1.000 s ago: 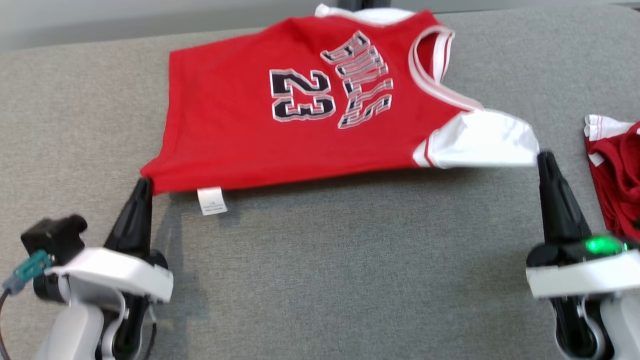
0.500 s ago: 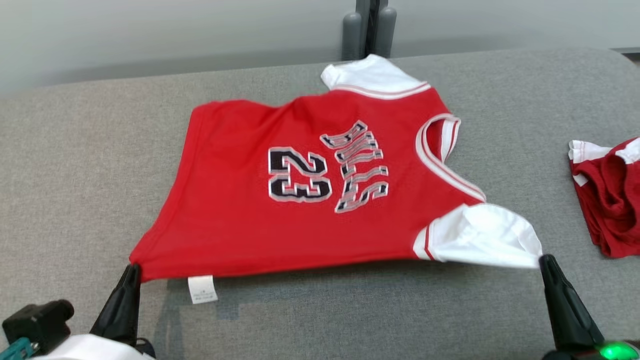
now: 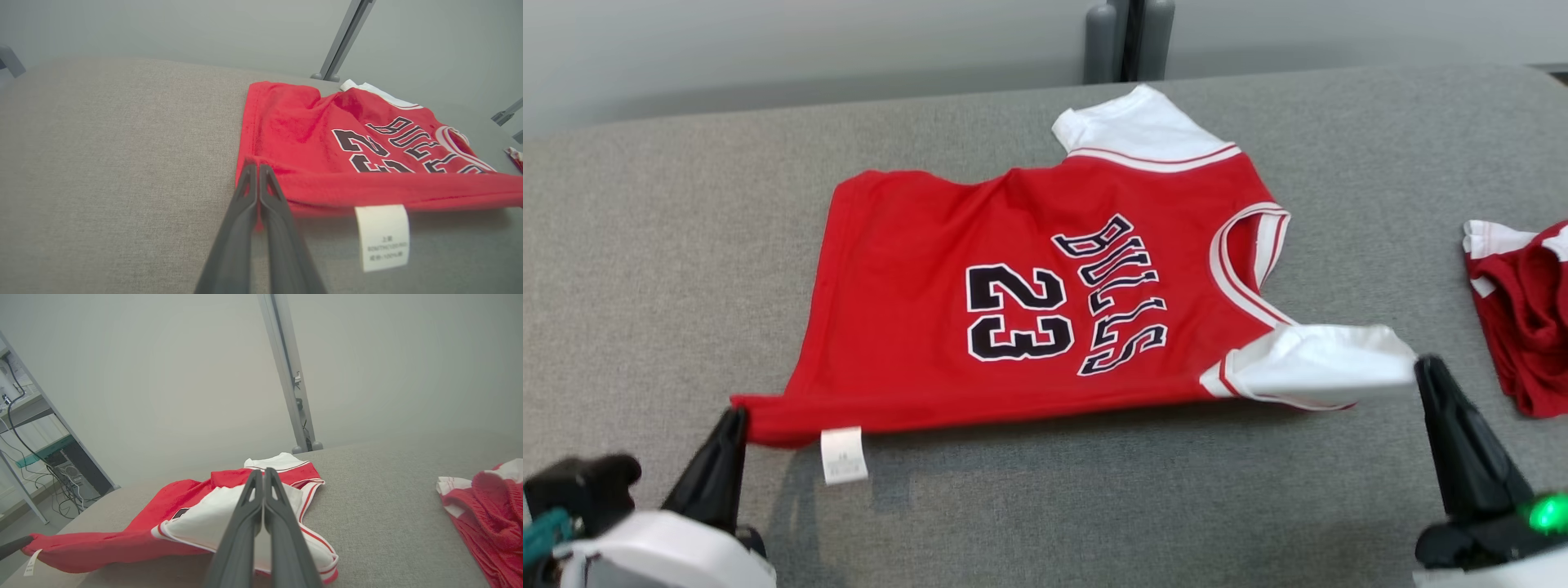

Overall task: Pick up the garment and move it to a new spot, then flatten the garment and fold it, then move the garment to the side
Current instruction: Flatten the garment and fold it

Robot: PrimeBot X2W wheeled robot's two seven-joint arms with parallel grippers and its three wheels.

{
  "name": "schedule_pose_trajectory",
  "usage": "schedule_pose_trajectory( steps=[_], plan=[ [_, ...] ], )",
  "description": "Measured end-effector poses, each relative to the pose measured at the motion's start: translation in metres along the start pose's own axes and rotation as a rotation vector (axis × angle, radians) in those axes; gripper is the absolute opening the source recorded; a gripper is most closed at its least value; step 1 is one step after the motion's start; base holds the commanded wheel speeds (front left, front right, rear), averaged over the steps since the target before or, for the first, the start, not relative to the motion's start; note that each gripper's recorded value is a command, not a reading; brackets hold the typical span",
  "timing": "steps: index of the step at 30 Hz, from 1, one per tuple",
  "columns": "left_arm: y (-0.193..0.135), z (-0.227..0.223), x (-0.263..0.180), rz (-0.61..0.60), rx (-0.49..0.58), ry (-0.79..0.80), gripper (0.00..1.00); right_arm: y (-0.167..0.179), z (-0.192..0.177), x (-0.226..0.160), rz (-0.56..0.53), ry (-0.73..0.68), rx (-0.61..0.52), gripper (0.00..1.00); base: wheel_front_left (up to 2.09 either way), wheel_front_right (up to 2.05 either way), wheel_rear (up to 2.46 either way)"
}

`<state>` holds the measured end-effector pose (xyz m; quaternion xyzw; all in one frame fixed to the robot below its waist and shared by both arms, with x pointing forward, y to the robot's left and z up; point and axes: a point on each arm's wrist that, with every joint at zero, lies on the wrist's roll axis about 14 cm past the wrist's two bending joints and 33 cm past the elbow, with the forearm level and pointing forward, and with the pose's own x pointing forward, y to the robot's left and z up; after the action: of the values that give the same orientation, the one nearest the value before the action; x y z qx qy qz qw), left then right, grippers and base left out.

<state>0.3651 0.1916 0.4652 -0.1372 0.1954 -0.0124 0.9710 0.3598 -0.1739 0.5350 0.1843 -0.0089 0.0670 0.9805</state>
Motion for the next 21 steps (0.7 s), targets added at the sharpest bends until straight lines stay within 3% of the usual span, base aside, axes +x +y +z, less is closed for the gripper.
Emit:
schedule_pose_trajectory(
  steps=[6, 13, 21],
  plan=[
    [-0.002, 0.003, 0.035, -0.036, 0.035, 0.02, 0.0, 0.006, -0.004, 0.046, 0.103, 0.017, -0.081, 0.0, 0.0, 0.0, 0.0],
    [0.001, -0.017, 0.074, -0.059, 0.05, 0.095, 0.0, -0.002, -0.051, 0.086, 0.164, 0.143, -0.126, 0.0, 0.0, 0.0, 0.0],
    [0.007, -0.048, 0.1, -0.052, 0.04, 0.166, 0.0, -0.015, -0.108, 0.095, 0.16, 0.282, -0.095, 0.0, 0.0, 0.0, 0.0]
  ],
)
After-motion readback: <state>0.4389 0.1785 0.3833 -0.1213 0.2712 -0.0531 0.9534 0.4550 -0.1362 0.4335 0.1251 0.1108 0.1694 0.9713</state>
